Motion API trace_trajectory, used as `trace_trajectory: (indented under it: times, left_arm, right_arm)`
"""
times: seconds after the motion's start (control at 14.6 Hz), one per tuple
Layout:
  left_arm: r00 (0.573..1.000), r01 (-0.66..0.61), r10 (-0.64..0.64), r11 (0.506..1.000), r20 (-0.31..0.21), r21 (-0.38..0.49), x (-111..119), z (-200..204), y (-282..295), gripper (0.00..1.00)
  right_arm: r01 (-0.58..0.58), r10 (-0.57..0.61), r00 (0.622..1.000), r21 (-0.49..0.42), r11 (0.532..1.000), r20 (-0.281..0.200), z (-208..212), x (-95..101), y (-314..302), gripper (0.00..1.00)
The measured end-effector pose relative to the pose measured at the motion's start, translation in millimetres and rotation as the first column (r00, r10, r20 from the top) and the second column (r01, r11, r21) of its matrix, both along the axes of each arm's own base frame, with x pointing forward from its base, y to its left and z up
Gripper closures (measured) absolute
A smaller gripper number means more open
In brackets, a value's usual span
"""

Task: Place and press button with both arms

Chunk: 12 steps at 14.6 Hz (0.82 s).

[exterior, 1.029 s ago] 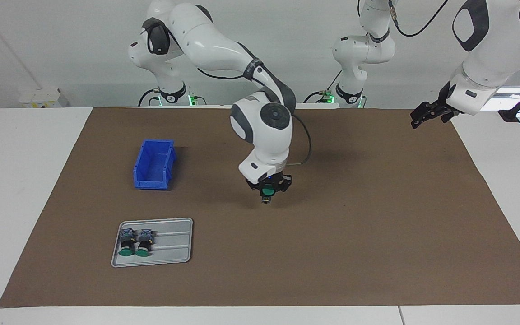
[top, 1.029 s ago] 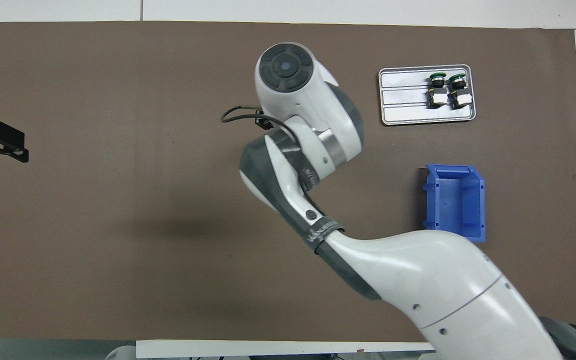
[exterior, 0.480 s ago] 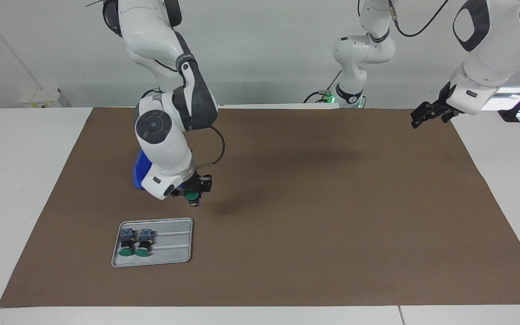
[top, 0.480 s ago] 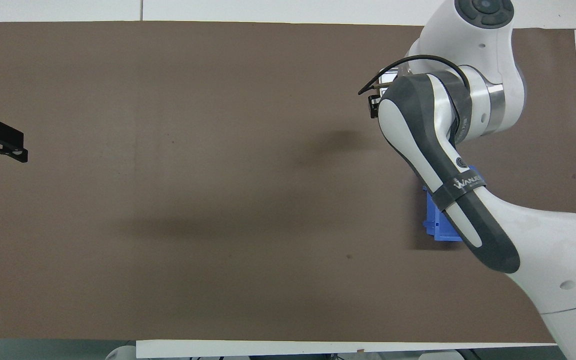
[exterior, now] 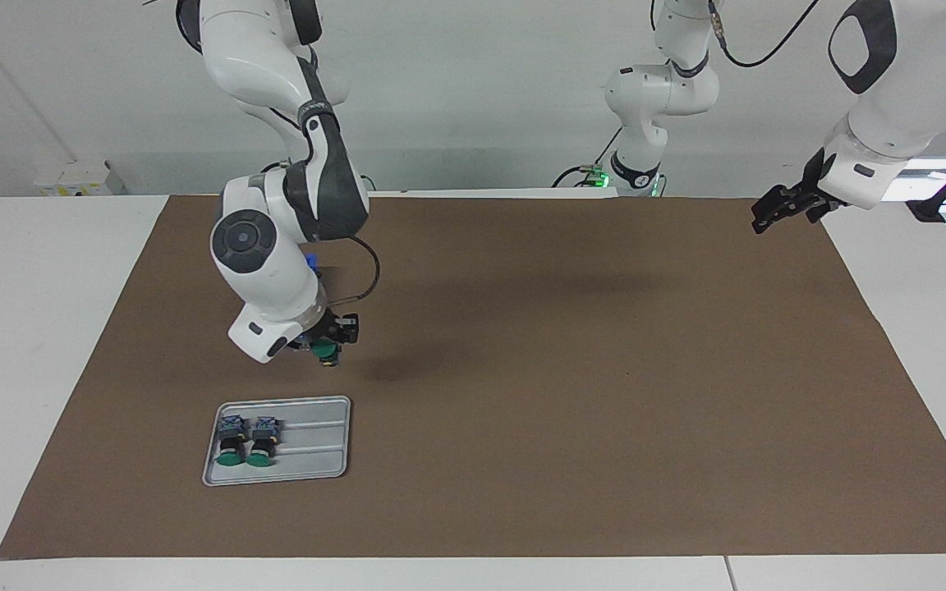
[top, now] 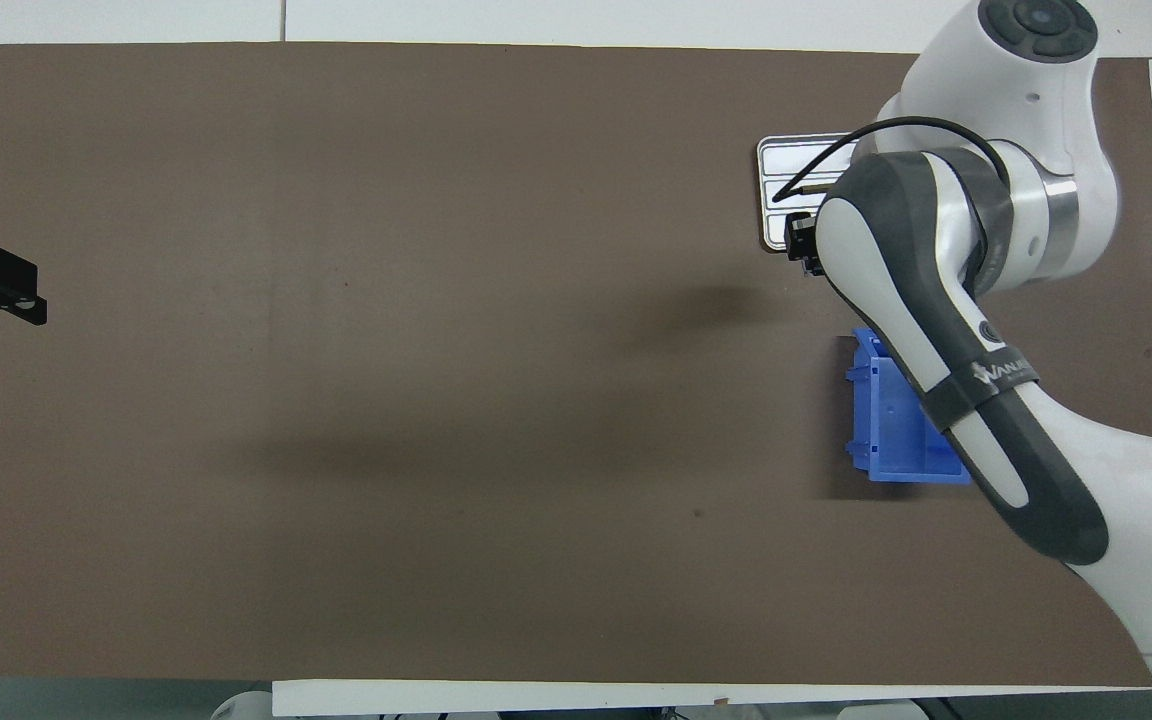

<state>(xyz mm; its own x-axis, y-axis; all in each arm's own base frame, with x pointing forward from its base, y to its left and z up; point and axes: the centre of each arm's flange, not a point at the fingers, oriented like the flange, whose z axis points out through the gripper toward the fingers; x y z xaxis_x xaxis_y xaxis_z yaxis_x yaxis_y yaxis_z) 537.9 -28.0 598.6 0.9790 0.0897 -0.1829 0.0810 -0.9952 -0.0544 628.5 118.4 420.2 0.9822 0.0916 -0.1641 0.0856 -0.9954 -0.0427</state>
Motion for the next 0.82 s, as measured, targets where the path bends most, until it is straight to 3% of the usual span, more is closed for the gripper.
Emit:
trace_trajectory:
  times: [0.21,0.48,0.82]
  left_arm:
    - [1.0,-0.002,0.002,1.0,0.003,0.0,-0.6,1.5,1.4,0.0]
    - [1.0,-0.005,0.005,1.0,0.007,-0.001,-1.6,3.6,2.6,0.0]
    - [0.999,-0.031,0.031,1.0,0.015,-0.001,-2.4,7.8,16.9,0.0]
  right_arm:
    - [0.004,-0.004,1.0,0.006,1.0,0.025,7.5,-40.3,-21.7,0.64]
    - [-0.006,0.005,0.999,0.02,1.0,0.053,-14.3,-82.9,-77.0,0.64]
    - [-0.007,0.005,0.998,0.027,1.0,0.06,-32.0,-98.6,-116.9,0.64]
